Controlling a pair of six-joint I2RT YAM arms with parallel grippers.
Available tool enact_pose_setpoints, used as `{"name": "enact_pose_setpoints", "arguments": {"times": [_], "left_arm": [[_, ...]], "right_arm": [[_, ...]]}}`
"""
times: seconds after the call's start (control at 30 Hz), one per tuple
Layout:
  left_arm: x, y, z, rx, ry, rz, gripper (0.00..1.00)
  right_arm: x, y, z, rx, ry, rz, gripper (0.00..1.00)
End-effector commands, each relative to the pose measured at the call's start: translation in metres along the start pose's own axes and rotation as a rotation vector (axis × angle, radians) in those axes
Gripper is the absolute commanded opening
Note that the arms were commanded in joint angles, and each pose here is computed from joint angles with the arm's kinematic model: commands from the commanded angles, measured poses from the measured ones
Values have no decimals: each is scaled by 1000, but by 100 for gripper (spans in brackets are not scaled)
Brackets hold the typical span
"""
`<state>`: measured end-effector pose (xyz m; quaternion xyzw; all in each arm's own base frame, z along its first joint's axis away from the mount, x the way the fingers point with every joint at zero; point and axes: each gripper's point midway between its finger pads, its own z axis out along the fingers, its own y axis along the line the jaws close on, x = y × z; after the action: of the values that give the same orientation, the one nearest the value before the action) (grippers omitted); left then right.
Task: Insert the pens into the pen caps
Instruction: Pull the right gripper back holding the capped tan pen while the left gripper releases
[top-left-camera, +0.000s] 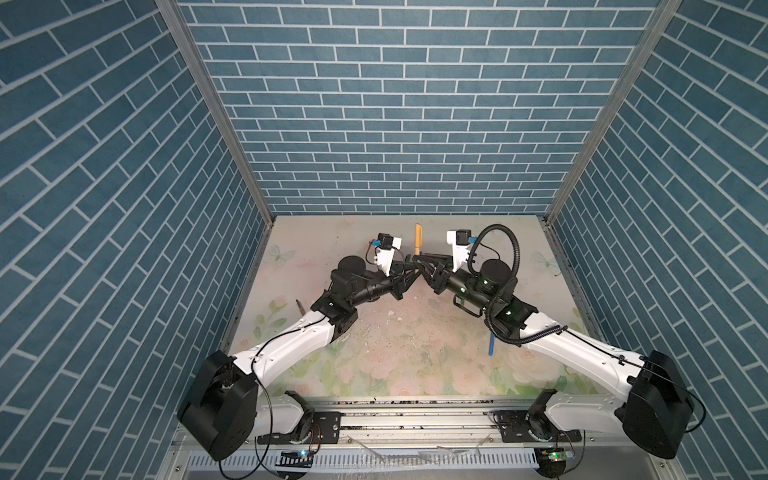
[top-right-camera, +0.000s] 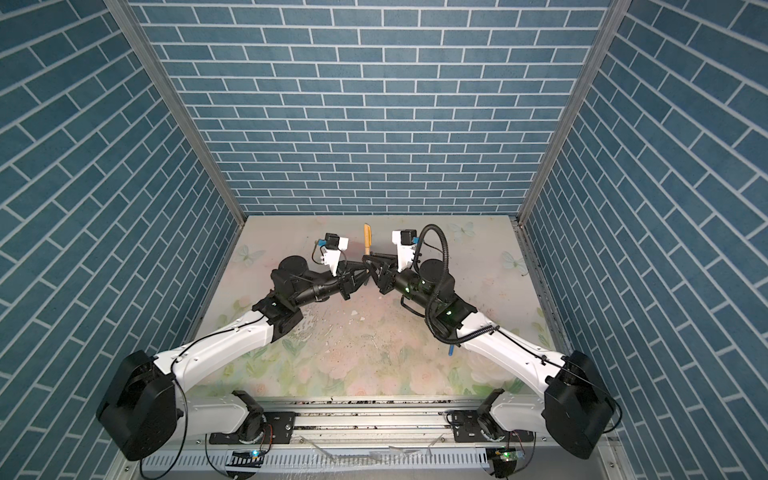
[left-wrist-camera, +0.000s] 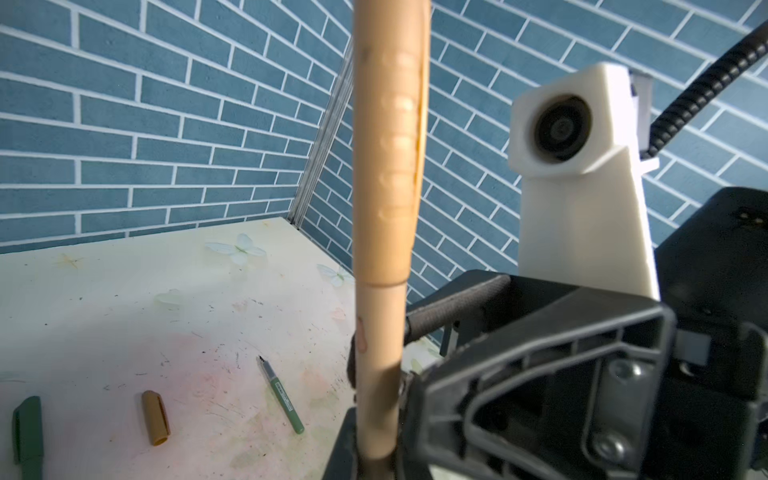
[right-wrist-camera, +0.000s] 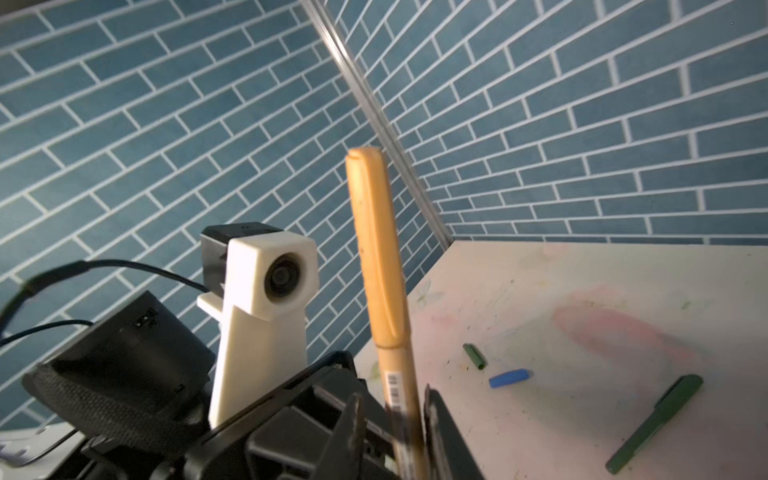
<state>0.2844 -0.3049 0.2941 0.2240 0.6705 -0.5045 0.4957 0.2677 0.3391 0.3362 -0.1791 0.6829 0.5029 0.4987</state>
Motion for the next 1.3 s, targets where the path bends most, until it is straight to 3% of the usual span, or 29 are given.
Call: {"name": "enact_pose_setpoints", "arguments": {"times": [0.0,0.23,0.57,0.7,0.93,1.27], "left_arm": [[17,-7,-9,27,-47,11,0],[45,6,-26,-44,-5,-1,0],[44,12,-26,-65,-36,0,0],[41,8,-26,-45,-47,-12,0],[37,-3,-31,-2,-61,-33,0],[52,1,-45,-32,-47,-86,0]], "right_arm": [[-17,20,-10,-5,64,-105,38],[-34,29,-18,5,40,-137,53],[-26,31,-44,23,72,-131,59],[-25,24,-45,66,88,-155,56],[-8,14,-29,64,141,-134,41],[34,-18,-35,157,218,-82,39]]}}
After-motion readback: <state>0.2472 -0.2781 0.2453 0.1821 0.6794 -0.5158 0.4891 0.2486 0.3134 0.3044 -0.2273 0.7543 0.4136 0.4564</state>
